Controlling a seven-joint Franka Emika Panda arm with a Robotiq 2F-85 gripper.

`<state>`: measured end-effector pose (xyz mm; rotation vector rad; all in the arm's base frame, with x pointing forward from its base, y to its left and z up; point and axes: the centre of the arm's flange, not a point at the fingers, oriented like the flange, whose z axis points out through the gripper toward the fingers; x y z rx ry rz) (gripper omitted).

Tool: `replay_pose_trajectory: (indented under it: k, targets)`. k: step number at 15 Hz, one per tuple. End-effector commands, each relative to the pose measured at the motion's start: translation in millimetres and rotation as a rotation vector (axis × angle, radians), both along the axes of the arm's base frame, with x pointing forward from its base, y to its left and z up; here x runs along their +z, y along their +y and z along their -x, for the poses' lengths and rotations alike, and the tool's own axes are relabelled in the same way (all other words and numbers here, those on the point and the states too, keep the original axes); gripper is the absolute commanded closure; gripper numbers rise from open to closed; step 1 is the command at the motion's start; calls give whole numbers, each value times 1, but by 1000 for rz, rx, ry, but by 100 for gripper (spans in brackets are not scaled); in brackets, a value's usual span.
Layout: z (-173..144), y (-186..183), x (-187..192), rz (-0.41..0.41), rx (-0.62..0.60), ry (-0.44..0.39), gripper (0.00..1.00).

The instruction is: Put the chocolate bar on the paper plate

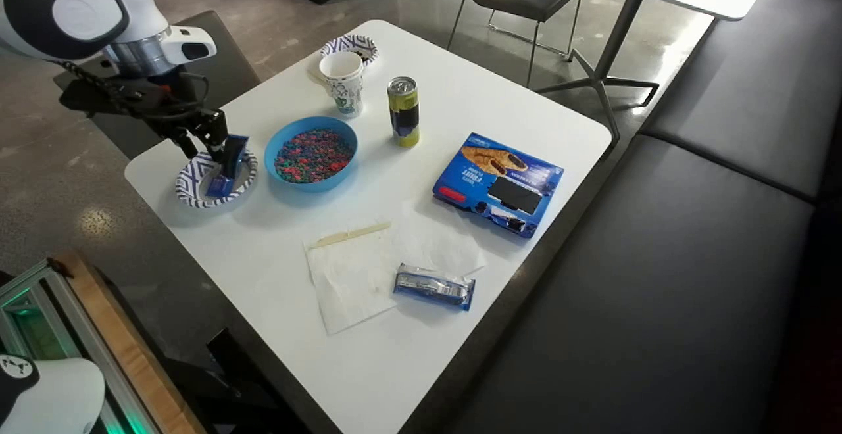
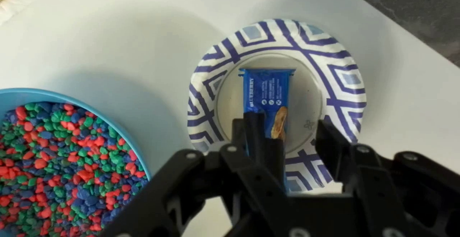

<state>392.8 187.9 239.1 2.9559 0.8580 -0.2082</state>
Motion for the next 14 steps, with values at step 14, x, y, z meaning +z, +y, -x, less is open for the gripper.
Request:
replay_pose_trajectory:
  k: [14]
  targets:
    - [1,4,81,-97,-147,-70,0]
